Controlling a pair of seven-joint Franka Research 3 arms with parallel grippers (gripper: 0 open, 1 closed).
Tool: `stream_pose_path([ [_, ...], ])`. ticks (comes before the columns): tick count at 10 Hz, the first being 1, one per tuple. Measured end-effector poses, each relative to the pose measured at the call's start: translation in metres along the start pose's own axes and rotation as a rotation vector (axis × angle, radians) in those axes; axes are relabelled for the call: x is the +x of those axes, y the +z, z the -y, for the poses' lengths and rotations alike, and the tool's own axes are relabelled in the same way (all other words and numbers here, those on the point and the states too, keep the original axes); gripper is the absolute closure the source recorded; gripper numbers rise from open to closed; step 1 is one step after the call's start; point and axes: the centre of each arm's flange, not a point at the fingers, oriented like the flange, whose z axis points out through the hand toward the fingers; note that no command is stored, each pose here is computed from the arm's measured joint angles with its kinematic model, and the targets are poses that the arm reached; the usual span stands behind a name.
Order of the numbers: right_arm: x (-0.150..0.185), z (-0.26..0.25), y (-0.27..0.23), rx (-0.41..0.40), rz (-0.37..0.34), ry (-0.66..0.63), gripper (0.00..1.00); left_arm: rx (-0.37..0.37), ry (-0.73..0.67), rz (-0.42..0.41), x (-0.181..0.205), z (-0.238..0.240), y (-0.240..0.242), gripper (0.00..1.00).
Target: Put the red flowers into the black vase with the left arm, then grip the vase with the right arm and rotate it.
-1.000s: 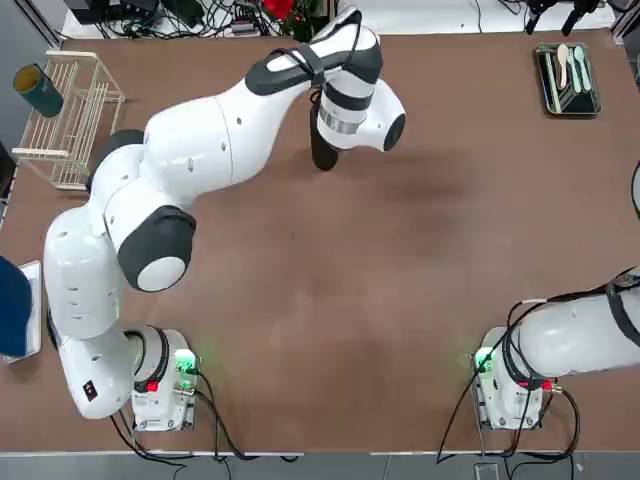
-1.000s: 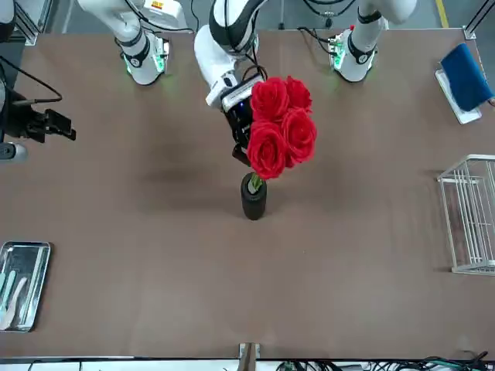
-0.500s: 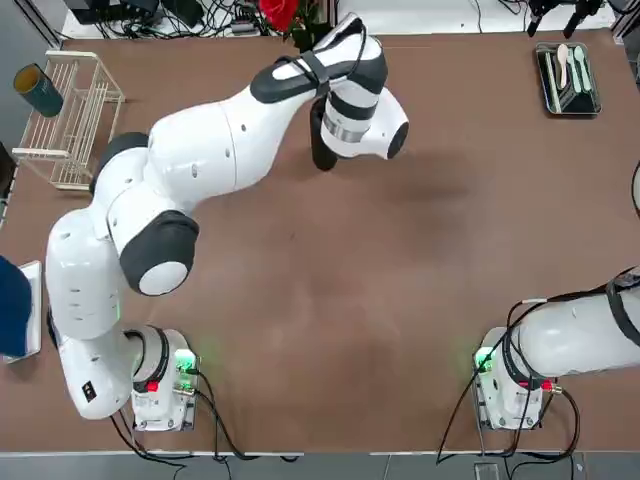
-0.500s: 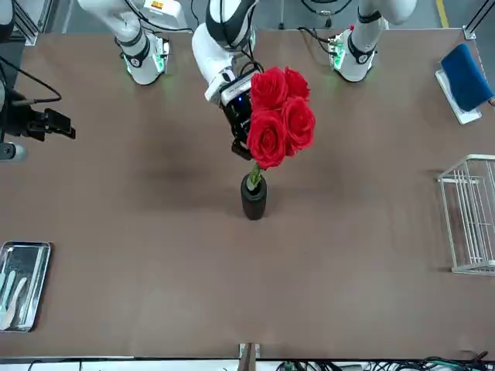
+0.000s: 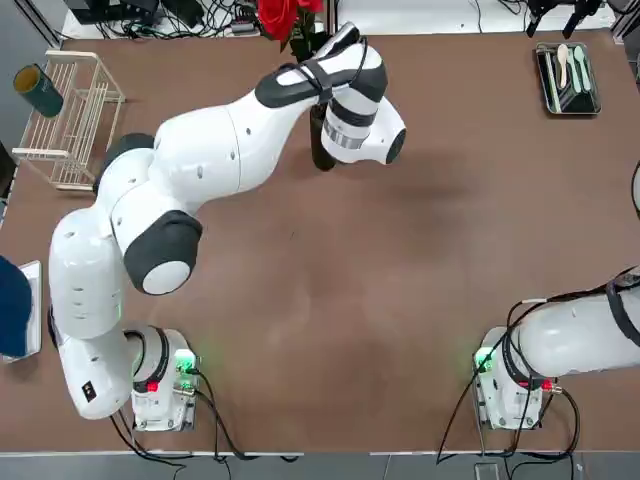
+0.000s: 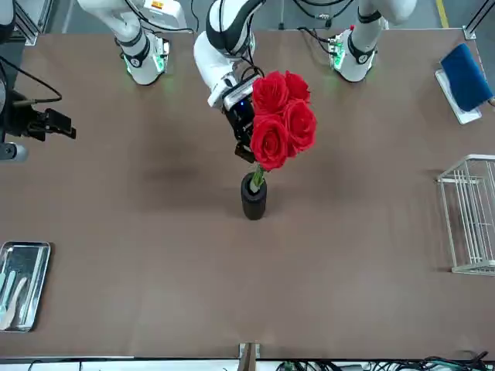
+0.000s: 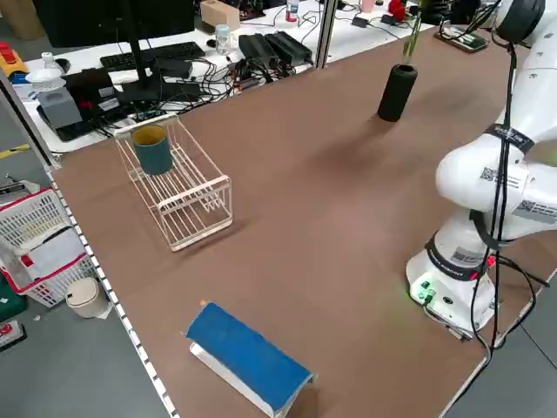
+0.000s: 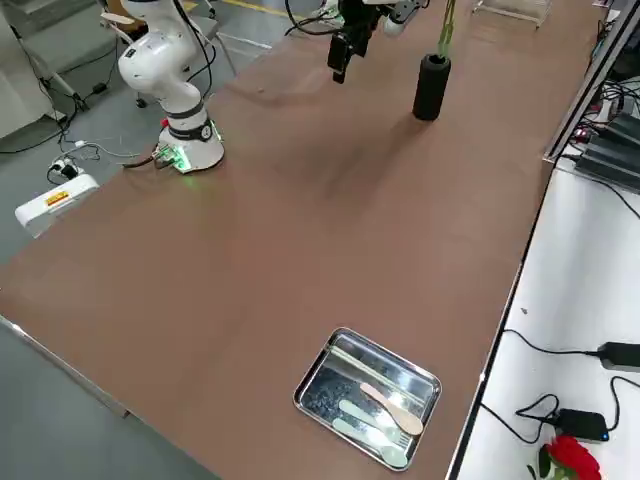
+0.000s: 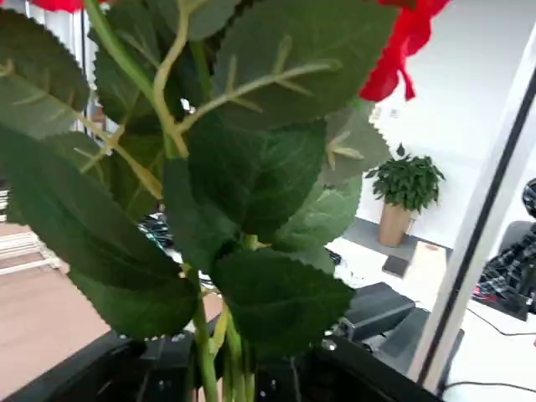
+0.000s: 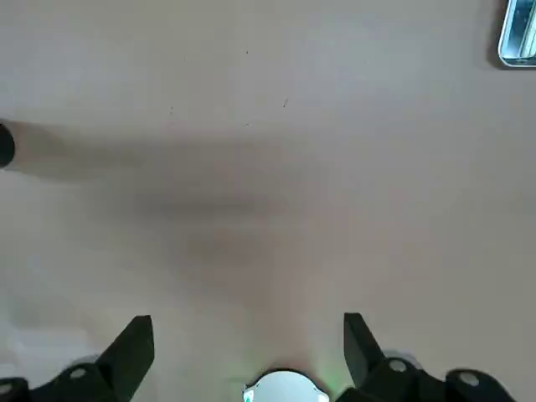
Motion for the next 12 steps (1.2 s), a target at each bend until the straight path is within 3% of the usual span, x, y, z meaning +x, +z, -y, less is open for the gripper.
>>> stream_pose_path([
  [12, -0.001, -0.001, 0.001, 0.001, 0.011, 0.001, 0.00, -0.003, 0.010, -0.014, -0.017, 0.007, -0.013, 0.93],
])
